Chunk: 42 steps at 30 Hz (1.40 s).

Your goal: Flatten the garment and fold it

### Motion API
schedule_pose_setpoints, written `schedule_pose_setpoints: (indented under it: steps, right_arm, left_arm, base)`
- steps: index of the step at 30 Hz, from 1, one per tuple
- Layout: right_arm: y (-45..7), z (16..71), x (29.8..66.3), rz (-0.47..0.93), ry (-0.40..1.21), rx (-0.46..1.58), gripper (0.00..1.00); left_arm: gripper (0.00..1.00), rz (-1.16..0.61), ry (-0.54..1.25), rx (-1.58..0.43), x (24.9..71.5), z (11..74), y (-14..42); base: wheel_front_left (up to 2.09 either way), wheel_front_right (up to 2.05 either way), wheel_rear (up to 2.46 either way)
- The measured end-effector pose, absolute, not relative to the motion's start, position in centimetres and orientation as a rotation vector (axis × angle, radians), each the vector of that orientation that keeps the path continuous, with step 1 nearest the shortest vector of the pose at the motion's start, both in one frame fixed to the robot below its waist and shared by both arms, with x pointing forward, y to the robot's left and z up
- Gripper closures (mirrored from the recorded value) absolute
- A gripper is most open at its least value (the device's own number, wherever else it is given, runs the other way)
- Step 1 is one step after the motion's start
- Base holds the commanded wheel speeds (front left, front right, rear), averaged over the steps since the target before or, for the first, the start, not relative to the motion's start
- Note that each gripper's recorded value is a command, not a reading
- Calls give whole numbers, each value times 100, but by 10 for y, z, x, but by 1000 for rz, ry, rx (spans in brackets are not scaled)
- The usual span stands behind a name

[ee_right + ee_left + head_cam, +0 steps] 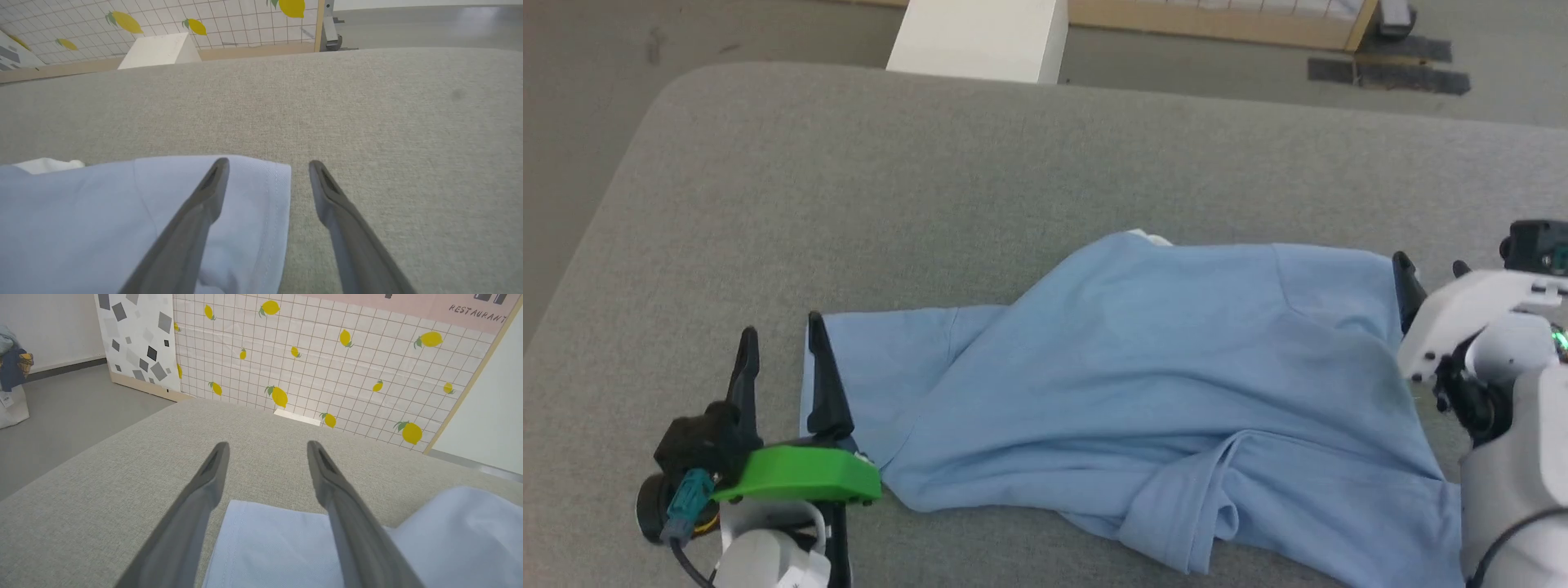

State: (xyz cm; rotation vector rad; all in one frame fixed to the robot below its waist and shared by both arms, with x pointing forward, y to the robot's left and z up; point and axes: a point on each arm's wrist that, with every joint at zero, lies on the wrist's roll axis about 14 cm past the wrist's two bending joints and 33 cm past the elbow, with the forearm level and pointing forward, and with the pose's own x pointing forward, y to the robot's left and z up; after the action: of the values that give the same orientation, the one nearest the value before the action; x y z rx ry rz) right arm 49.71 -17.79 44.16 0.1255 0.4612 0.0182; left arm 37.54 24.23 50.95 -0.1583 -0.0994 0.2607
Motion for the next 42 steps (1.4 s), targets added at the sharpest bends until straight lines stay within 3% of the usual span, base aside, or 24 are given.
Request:
schedule_pose_setpoints:
  steps: [10, 11, 12, 13, 14, 21, 27, 34, 42]
  right_arm:
    - [-164, 373, 512, 48, 835, 86, 0]
    - [-161, 371, 514, 58, 854, 76, 22]
    - [-158, 370, 515, 70, 870, 68, 65]
    - [-156, 370, 516, 79, 879, 65, 86]
    - [-154, 371, 518, 88, 876, 65, 100]
    - [-164, 397, 512, 72, 689, 89, 100]
    - [-180, 425, 482, 44, 543, 126, 100]
    - [-204, 448, 449, -4, 464, 142, 100]
    - [-215, 443, 439, -27, 480, 151, 100]
  left_arm:
    - [0, 258, -57, -147, 388, 494, 243]
    - [0, 265, -51, -144, 388, 492, 244]
    - [0, 269, -46, -142, 388, 490, 246]
    - [0, 273, -42, -141, 387, 489, 247]
    - [0, 274, -40, -140, 387, 488, 247]
    - [0, 255, 17, -135, 381, 471, 247]
    - [0, 173, 212, -102, 386, 446, 259]
    - [0, 84, 438, -123, 416, 432, 260]
    - [0, 92, 695, -184, 431, 390, 256]
  base:
    - [0, 0, 0]
    - [0, 0, 0]
    - [0, 0, 0]
    - [0, 0, 0]
    - [0, 0, 0]
    - [0, 0, 0]
    - [0, 0, 0]
    - [0, 0, 0]
    - [0, 0, 0]
